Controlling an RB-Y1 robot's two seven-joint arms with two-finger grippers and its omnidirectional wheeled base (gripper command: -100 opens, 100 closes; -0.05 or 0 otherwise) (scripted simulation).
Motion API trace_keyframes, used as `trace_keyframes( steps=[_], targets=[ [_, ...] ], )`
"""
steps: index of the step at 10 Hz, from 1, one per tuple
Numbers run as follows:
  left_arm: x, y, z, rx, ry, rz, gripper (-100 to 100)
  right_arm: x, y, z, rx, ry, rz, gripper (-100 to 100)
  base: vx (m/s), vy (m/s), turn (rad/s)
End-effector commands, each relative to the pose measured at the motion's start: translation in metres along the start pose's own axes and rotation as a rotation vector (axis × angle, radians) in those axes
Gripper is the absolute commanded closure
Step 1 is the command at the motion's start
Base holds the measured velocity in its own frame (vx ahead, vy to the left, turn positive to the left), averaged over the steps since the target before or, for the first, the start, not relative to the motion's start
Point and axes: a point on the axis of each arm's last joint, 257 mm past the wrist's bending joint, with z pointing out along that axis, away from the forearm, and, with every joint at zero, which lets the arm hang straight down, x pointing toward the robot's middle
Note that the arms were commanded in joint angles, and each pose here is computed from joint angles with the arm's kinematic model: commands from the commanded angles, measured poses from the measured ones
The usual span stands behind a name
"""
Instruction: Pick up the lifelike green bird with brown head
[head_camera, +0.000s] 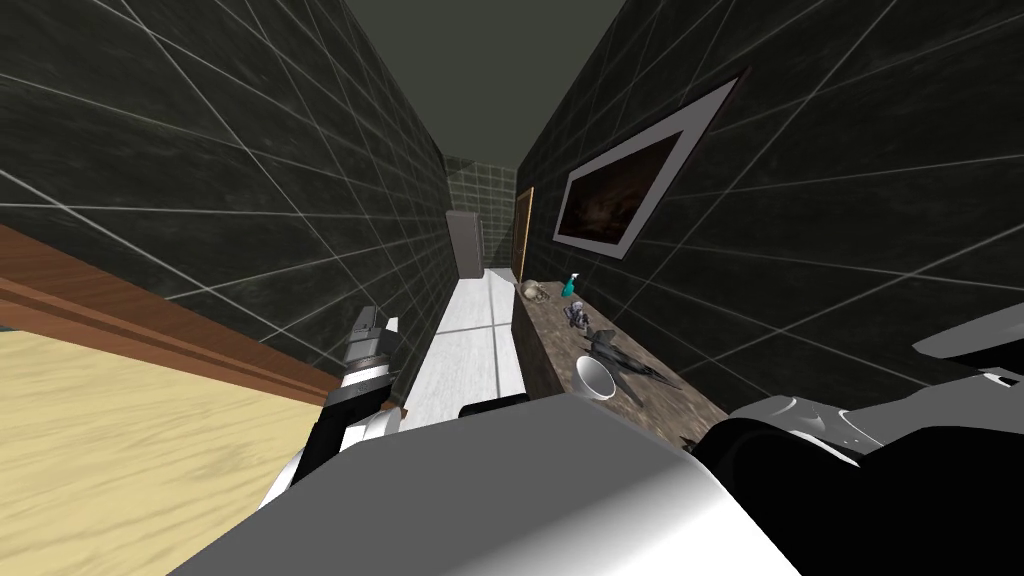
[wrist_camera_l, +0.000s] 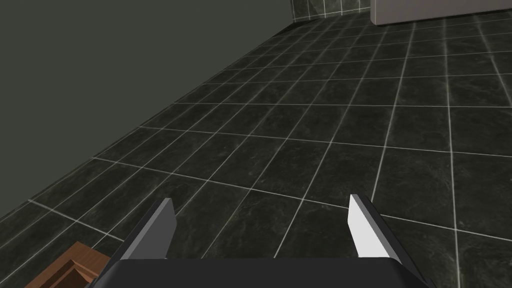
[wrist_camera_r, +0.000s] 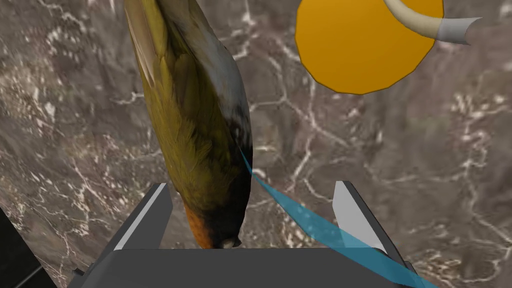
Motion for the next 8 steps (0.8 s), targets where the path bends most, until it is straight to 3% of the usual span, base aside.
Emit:
trace_keyframes(
  steps=[1,2,3,7,8],
  targets=[
    [0.0,0.0,0.0,0.0,0.0,0.0,0,-0.0007,0.0008,-0.0004,-0.001,0.0,-0.001,-100,0.008,0.008,-0.026],
    [0.0,0.0,0.0,0.0,0.0,0.0,0,-0.0005,0.0006,-0.0004,0.0,0.0,0.0,-100,0.004,0.005,-0.009],
    [0.0,0.0,0.0,0.0,0.0,0.0,0,-0.0005,0.0006,-0.0004,0.0,0.0,0.0,100,0.0,0.0,0.0],
    [0.0,0.0,0.0,0.0,0.0,0.0,0,-0.0009,-0.006,-0.0012,0.016,0.0,-0.004,100,-0.001,-0.001,0.003],
    [0.0,0.0,0.0,0.0,0.0,0.0,0,-0.0009,-0.0061,-0.0012,0.016,0.0,-0.005,0,0.0,0.0,0.0]
  ],
)
